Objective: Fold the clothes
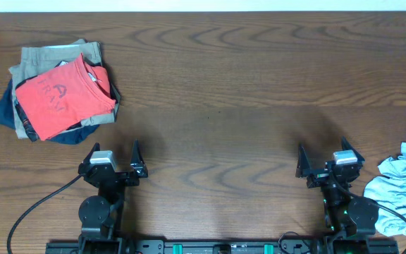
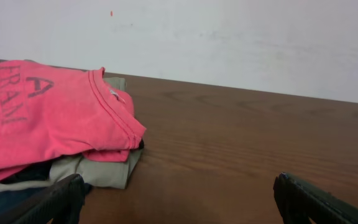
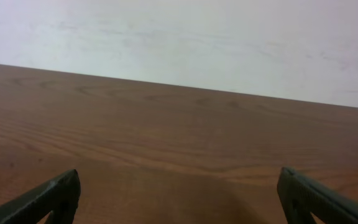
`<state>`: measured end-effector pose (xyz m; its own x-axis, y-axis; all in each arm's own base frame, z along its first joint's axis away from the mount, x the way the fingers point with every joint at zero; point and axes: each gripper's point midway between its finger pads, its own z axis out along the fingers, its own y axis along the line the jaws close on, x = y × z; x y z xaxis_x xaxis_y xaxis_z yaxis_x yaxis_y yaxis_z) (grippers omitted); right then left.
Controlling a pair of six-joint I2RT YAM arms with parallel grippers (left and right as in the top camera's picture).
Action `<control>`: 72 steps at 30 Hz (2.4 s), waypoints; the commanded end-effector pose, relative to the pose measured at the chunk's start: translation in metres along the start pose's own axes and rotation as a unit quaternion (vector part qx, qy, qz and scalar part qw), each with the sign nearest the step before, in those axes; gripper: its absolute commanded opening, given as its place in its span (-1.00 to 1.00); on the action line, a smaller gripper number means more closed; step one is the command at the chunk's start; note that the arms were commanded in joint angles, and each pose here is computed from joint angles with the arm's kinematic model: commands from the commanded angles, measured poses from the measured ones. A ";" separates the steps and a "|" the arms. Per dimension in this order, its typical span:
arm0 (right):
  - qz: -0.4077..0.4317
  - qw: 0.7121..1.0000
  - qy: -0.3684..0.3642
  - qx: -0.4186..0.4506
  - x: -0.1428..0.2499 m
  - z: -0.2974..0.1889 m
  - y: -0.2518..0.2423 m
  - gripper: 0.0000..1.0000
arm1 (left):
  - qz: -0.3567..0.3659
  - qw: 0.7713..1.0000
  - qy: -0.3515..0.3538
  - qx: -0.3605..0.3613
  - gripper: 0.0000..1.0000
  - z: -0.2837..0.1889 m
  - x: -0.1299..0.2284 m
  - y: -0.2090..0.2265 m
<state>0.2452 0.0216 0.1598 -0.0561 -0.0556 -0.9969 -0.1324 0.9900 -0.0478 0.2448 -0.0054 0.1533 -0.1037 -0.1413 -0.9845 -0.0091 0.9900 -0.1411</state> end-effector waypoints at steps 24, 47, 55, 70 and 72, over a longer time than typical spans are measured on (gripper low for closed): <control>-0.006 1.000 0.000 -0.006 0.000 0.000 0.004 0.99 | 0.004 1.000 0.026 -0.011 0.96 0.001 0.017 0.005; -0.006 1.000 0.000 -0.006 0.000 0.000 0.004 0.99 | 0.004 1.000 0.026 -0.011 0.95 0.001 0.017 0.005; 0.047 0.999 -0.001 -0.014 0.000 0.000 0.006 0.98 | -0.051 0.998 0.025 -0.011 0.96 0.001 0.017 0.005; 0.105 0.989 0.098 0.034 -0.008 -0.008 -0.009 0.98 | -0.055 0.989 0.137 0.007 0.96 -0.014 -0.014 -0.013; 0.107 0.984 0.133 0.043 -0.009 -0.008 -0.011 0.98 | -0.054 0.984 0.170 0.000 0.95 -0.017 -0.016 -0.013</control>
<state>0.2372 0.0127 0.1493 -0.3239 0.1161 -0.9389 -0.0359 0.9902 0.1349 0.2290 -0.0138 0.1537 -0.4068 -0.2269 -0.8849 -0.0437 0.9724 -0.2292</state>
